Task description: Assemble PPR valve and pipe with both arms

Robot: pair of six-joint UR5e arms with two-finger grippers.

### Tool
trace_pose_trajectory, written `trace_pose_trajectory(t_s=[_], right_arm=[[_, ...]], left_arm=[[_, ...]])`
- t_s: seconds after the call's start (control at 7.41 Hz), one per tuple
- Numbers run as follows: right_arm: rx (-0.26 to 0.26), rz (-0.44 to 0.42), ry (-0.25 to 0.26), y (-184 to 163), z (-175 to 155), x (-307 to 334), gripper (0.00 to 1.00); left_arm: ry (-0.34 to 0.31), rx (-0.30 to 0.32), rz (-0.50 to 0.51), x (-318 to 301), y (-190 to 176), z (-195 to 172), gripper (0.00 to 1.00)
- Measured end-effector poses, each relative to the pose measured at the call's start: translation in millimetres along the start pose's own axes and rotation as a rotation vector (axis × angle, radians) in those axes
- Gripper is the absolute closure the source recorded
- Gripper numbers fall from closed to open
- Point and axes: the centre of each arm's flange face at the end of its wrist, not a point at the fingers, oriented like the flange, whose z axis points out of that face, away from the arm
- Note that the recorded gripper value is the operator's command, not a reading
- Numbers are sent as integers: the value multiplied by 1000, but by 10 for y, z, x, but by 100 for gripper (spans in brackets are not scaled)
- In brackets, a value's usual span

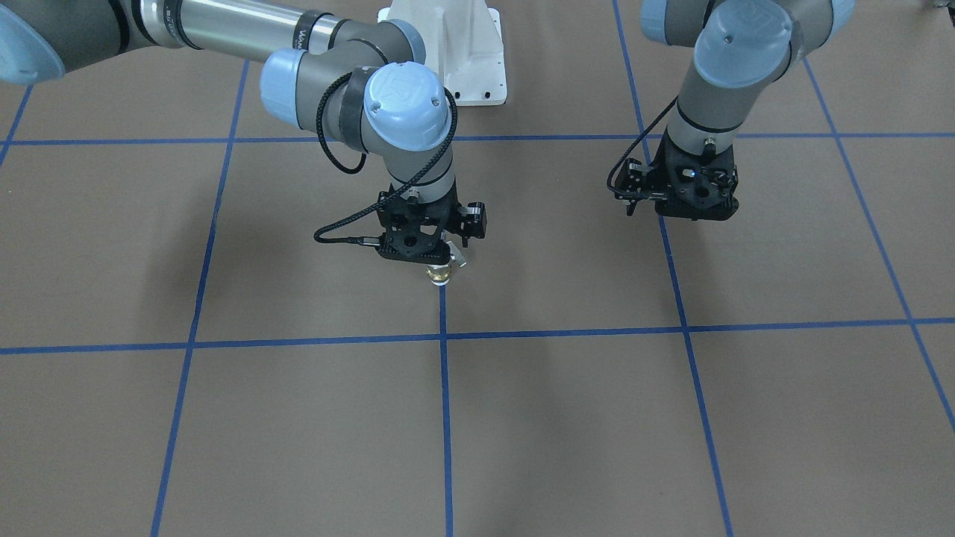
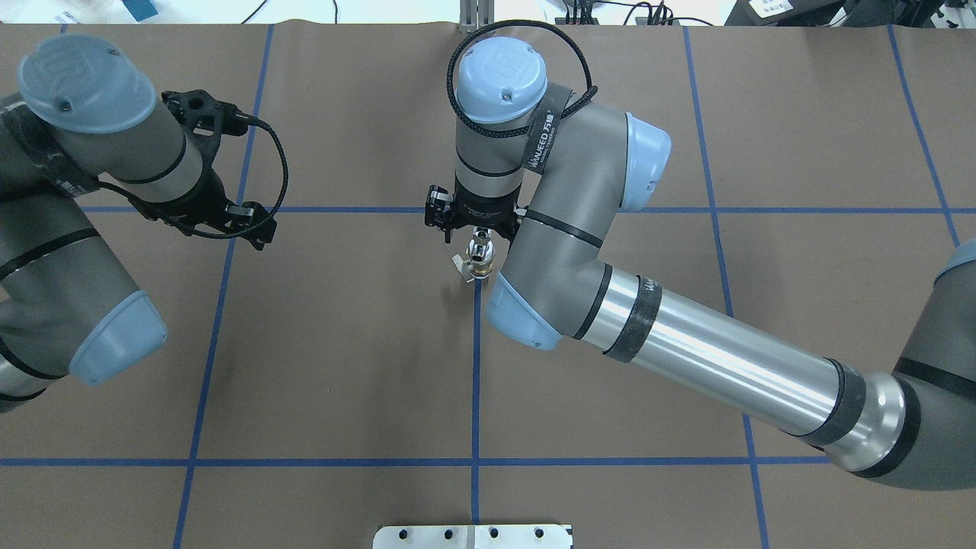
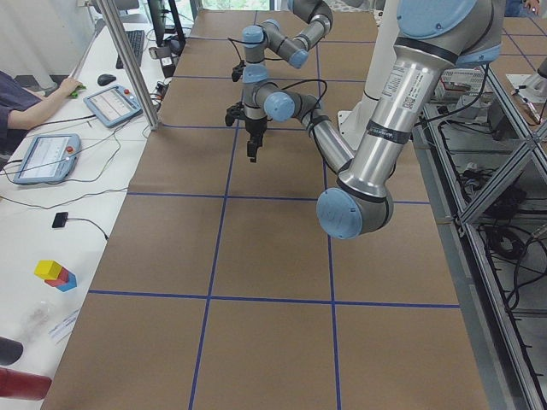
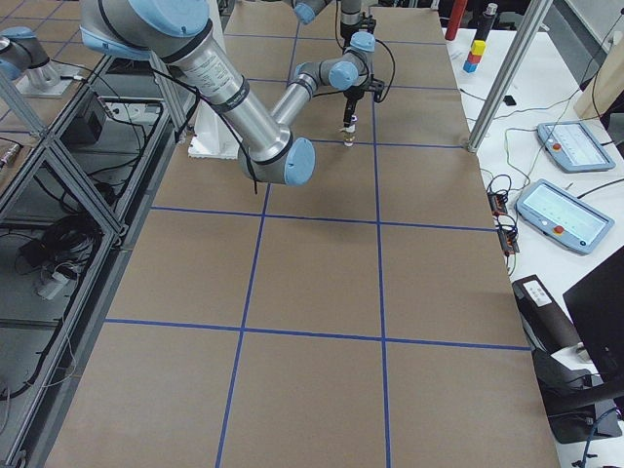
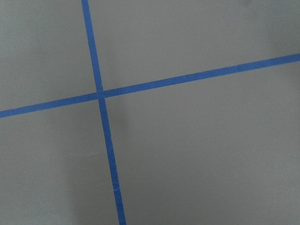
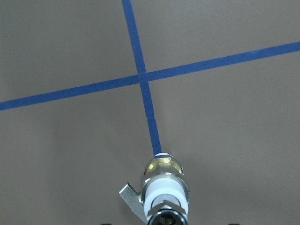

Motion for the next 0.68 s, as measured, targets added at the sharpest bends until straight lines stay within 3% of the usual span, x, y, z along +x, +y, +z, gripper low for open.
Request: trace_pose_trajectory(t_s=[0.14, 0.41, 0.54, 0.68], right_arm=[[8, 7, -19, -21, -277, 43, 1], [38, 32, -36, -101, -1130, 593, 1], [63, 8, -3, -219, -1515, 1194, 1], [69, -55, 64, -356, -1768, 1896, 1]], left_arm=[[5, 4, -1, -43, -26, -48, 0], [41, 4, 25, -617, -187, -331, 0], [38, 8, 71, -1241, -218, -460, 0], [13, 17, 125, -1944, -189, -568, 0]])
